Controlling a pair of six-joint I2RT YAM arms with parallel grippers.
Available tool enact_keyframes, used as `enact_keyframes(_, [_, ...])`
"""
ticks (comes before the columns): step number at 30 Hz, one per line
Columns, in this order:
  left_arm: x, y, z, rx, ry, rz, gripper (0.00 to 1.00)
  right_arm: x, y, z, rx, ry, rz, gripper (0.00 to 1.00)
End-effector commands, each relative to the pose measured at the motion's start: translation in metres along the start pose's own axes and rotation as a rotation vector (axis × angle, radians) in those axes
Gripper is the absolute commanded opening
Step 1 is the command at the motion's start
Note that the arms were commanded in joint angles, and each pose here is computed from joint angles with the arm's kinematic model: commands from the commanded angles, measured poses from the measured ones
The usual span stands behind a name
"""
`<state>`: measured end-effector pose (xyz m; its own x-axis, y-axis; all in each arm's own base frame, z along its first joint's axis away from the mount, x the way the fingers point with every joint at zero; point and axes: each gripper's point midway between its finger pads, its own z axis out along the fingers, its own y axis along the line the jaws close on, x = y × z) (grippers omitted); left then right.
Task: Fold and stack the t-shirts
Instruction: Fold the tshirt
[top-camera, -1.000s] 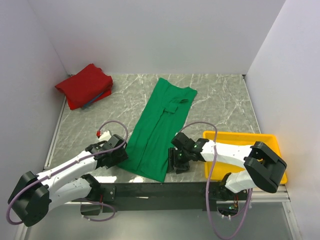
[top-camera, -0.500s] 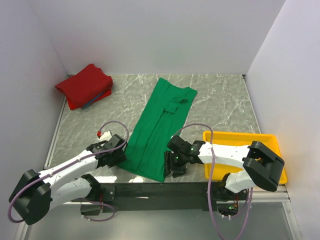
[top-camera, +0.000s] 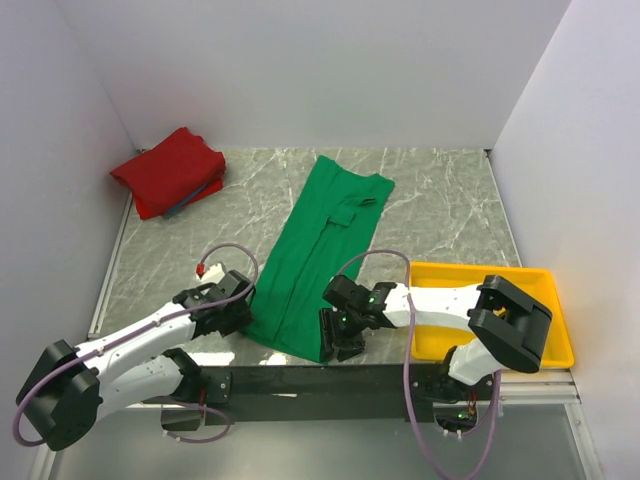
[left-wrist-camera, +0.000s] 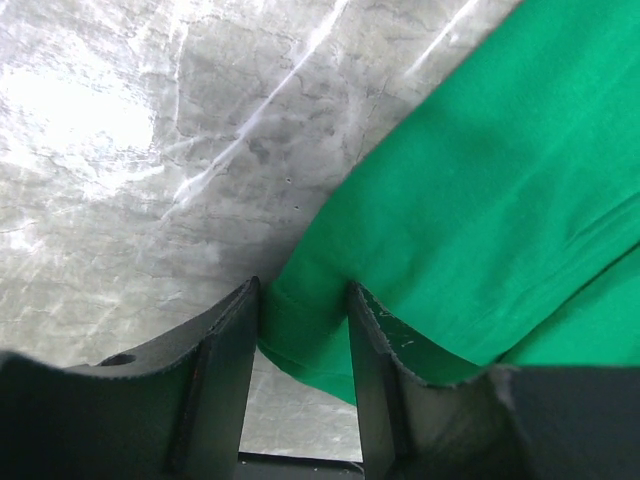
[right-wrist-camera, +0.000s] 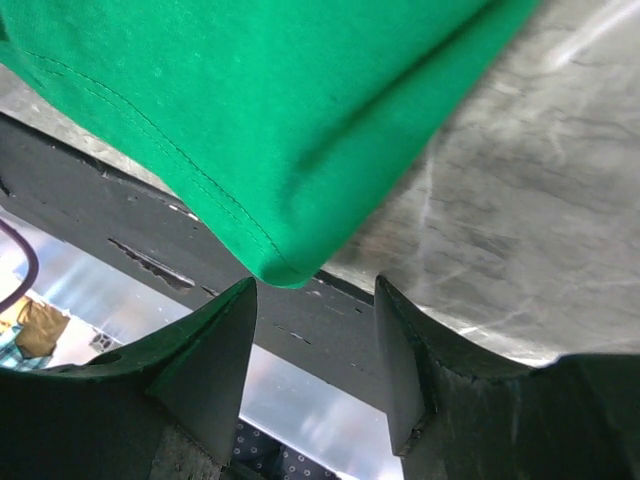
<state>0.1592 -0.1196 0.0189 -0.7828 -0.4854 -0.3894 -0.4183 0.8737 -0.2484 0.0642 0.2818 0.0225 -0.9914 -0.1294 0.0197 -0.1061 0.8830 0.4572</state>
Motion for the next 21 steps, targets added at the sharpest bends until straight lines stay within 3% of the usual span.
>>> enact_keyframes(1, [0.008, -0.002, 0.001, 0.025, 0.024, -0.023, 0.46, -0.006, 0.016, 0.003, -0.029, -0.009, -0.021, 0.57])
enact_keyframes(10, [0.01, -0.001, 0.0, 0.031, 0.029, -0.03, 0.4, -0.004, 0.017, 0.011, -0.019, 0.015, -0.043, 0.54])
enact_keyframes(12, [0.011, -0.002, 0.0, 0.031, 0.032, -0.027, 0.38, -0.004, 0.017, 0.014, -0.012, 0.019, -0.044, 0.5])
enact_keyframes(21, [0.013, -0.002, 0.001, 0.042, 0.037, -0.02, 0.12, -0.006, 0.011, 0.016, 0.025, 0.002, -0.04, 0.25])
